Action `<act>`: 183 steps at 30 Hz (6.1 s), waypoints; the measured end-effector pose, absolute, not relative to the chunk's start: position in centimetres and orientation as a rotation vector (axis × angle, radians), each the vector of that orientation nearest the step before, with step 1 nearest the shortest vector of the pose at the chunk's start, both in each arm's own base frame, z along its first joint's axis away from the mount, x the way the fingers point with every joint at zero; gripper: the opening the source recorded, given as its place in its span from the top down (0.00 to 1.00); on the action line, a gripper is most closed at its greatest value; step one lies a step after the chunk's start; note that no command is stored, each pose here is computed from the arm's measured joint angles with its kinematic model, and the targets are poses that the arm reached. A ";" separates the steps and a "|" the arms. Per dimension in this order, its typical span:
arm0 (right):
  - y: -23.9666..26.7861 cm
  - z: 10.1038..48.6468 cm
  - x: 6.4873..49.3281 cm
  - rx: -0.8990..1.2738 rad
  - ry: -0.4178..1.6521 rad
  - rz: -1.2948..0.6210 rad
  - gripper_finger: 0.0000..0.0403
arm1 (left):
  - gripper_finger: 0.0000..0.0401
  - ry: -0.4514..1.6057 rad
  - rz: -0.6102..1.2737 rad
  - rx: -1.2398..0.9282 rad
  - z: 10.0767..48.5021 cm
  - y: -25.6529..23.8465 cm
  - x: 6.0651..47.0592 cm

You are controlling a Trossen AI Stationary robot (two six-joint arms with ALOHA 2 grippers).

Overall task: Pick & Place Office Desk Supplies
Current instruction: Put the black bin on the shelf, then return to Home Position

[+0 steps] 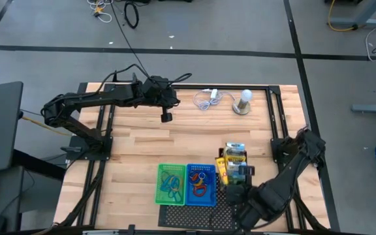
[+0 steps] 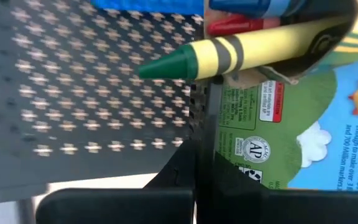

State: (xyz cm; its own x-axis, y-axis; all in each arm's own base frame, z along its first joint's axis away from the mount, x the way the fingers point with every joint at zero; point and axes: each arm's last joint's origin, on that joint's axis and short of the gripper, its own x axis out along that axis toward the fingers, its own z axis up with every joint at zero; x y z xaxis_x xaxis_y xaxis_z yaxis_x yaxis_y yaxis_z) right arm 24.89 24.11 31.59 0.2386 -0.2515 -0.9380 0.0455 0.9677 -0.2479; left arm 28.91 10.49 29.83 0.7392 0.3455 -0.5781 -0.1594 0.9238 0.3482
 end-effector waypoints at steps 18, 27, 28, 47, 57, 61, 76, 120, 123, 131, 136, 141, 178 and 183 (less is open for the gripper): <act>27.7 30.4 24.7 -0.094 1.364 -0.163 1.00 | 1.00 0.684 0.281 0.287 29.8 10.5 28.9; 28.0 30.3 25.0 -0.075 1.349 -0.118 1.00 | 1.00 0.675 0.281 0.295 29.9 10.5 29.0; 28.1 30.3 25.1 -0.070 1.341 -0.107 1.00 | 1.00 0.674 0.281 0.295 29.9 10.5 29.0; 28.7 29.9 26.3 -0.052 1.331 -0.002 1.00 | 1.00 0.673 0.282 0.295 29.9 10.5 29.0; 28.8 29.3 26.7 -0.044 1.363 0.018 1.00 | 1.00 0.673 0.281 0.296 30.0 10.5 29.0; 28.8 29.3 26.8 -0.014 1.382 0.030 0.97 | 1.00 0.668 0.263 0.291 29.9 10.4 29.0; 29.2 29.3 27.1 0.041 1.385 0.079 0.64 | 1.00 0.665 0.245 0.293 29.9 10.4 29.0; 28.8 30.6 27.0 0.115 1.357 0.087 0.42 | 1.00 0.637 0.169 0.313 30.0 9.7 29.4; 28.7 31.4 27.1 0.127 1.340 0.099 0.41 | 1.00 0.635 0.169 0.316 30.1 9.7 29.4; 27.9 34.6 26.8 0.121 1.306 0.115 0.41 | 1.00 0.618 0.174 0.323 30.2 9.7 29.5; 26.9 37.8 26.5 0.080 1.192 0.165 0.42 | 1.00 0.561 0.165 0.360 31.3 9.4 29.2; 25.0 42.8 25.3 -0.022 0.899 0.210 0.42 | 1.00 0.441 0.148 0.375 34.3 8.5 26.8; 15.9 35.8 9.5 -0.228 -0.017 0.514 0.47 | 0.99 -0.022 -0.058 -0.088 25.1 1.5 7.9; 10.6 33.5 8.6 -0.286 -0.099 0.548 0.47 | 0.99 0.057 -0.069 -0.101 23.6 1.8 9.1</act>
State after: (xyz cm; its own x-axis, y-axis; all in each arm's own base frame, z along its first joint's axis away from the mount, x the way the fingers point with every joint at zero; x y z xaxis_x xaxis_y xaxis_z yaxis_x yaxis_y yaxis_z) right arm 8.60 10.63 33.51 0.8498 0.5269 0.0171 -0.4994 0.8151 -0.2937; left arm 9.05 1.78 23.63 0.9960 -0.0720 -0.0528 0.0663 0.9925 -0.1030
